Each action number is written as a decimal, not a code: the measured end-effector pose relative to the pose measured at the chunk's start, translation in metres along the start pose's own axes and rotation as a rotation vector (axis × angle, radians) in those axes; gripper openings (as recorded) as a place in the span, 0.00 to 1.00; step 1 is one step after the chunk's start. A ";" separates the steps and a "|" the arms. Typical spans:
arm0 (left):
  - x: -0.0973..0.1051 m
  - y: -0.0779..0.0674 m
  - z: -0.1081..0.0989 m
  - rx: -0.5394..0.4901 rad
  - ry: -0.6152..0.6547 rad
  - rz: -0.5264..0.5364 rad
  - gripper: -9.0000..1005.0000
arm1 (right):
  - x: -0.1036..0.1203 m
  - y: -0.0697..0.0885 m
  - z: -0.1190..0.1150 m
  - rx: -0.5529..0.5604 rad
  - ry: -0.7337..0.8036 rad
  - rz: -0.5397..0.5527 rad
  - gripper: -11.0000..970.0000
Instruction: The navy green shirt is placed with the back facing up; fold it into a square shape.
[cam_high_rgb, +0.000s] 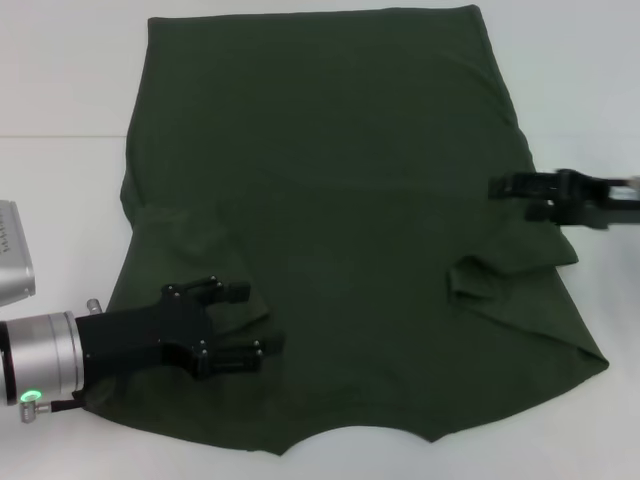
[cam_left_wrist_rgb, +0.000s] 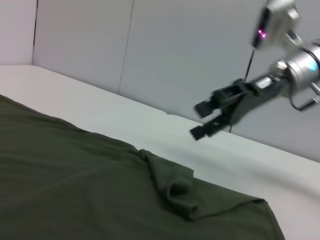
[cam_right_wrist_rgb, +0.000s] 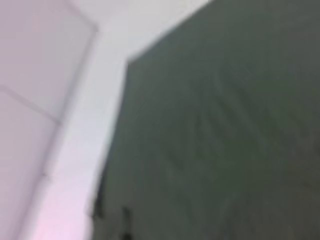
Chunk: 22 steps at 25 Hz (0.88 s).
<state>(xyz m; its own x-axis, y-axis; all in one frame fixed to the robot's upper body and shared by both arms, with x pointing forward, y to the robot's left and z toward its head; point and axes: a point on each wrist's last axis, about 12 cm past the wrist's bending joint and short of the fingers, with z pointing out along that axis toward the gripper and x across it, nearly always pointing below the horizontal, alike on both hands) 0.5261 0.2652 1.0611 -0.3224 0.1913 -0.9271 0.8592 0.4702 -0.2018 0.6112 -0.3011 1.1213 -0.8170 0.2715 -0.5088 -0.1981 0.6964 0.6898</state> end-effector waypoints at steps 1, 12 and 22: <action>0.000 0.000 0.000 -0.001 -0.003 -0.004 0.88 | 0.009 -0.009 -0.007 -0.047 -0.036 0.052 0.91; -0.005 0.002 0.001 -0.001 -0.015 -0.021 0.88 | 0.089 -0.067 -0.043 -0.173 -0.226 0.405 0.95; -0.008 0.004 0.000 -0.006 -0.026 -0.018 0.88 | 0.087 -0.063 -0.013 -0.132 -0.232 0.516 0.95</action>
<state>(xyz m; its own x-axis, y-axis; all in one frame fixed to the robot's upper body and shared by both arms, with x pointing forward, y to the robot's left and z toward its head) 0.5322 0.2652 1.0675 -0.3272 0.1604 -0.9313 0.8508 0.4789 -0.2164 0.5452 -0.3296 1.0402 -0.6884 0.7028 -0.1794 0.1159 0.3507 0.9293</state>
